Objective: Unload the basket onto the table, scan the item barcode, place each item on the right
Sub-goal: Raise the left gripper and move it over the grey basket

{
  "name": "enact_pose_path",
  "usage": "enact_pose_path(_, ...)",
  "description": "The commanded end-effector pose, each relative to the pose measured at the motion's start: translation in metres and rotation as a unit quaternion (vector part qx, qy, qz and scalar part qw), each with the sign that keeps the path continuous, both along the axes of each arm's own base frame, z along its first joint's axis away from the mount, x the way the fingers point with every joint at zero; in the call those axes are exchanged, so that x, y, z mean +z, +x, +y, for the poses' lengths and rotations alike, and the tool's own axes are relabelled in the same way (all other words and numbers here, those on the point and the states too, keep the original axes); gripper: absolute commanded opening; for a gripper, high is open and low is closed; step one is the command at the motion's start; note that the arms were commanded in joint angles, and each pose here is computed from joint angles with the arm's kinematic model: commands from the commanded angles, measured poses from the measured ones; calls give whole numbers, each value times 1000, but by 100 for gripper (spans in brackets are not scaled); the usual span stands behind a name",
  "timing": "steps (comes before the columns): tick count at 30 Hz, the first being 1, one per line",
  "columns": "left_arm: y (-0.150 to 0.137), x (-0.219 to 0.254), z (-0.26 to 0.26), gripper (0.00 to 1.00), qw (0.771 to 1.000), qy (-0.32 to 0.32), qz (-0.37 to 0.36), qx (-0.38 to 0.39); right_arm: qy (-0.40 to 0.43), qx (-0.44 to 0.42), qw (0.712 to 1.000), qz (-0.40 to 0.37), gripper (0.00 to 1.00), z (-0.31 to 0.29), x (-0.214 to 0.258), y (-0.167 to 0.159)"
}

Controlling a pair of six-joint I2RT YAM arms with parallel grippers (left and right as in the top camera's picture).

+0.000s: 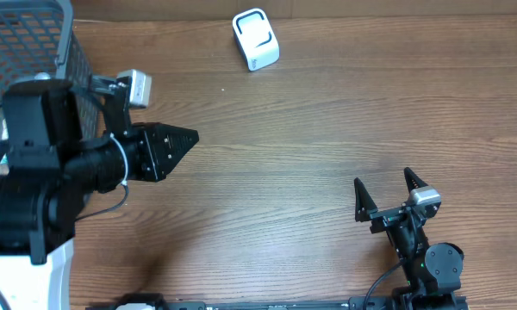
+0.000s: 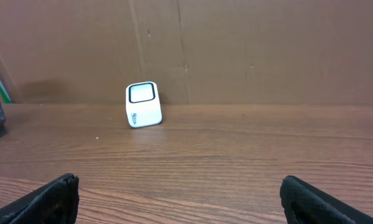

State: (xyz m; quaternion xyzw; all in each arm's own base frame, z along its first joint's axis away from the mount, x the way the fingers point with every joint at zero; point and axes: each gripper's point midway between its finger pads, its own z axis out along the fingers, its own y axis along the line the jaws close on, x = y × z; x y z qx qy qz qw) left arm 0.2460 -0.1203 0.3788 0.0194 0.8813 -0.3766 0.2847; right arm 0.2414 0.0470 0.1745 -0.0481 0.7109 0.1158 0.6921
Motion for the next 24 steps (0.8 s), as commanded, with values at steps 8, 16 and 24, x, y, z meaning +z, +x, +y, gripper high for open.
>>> enact_pose_path(8, -4, -13, -5, 4, 998, -8, 58, -14, -1, -6, 1000, -1, 100, -2, -2, 1)
enact_pose_path(16, 7, -24, 12, 4, 997, 44, 52, 29, -1, -6, 1000, -1, 100, -2, -2, 1)
enact_pose_path(24, 23, -36, 45, 4, 986, 128, 39, 100, -1, -6, 1000, -1, 100, -2, -2, 1)
